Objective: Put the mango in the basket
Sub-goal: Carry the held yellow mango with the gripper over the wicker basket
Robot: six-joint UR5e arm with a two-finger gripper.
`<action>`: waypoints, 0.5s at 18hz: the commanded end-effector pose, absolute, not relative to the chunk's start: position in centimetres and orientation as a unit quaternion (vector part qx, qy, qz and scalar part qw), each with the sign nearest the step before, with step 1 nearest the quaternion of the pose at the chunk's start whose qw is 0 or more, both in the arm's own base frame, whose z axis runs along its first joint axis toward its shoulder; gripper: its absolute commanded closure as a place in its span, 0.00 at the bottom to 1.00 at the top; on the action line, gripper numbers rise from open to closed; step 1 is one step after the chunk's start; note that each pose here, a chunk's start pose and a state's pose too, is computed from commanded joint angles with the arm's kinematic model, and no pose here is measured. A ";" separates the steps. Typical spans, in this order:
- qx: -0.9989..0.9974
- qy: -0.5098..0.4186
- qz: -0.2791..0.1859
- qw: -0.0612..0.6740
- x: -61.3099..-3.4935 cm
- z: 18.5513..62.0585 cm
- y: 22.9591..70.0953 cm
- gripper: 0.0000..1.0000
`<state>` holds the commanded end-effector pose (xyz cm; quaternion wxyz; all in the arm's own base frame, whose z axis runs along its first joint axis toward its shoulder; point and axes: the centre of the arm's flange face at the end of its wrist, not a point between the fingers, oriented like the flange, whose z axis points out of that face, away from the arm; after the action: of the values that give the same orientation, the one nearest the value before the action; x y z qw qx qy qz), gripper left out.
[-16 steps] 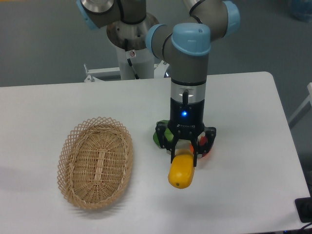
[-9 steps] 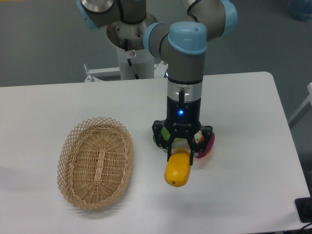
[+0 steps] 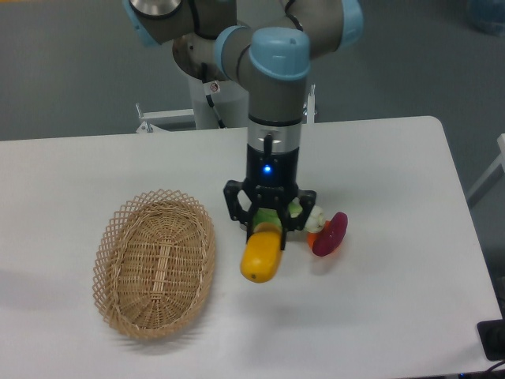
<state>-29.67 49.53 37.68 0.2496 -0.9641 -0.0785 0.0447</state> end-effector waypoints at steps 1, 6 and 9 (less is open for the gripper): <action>-0.966 -0.077 0.043 0.241 -28.8 37.0 49.9 0.67; -0.974 -0.089 0.042 0.204 -24.5 34.3 52.8 0.67; -0.976 -0.093 0.025 0.195 -22.2 32.8 54.8 0.66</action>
<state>-22.20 54.78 32.78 0.1954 -0.9760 -0.0931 0.0246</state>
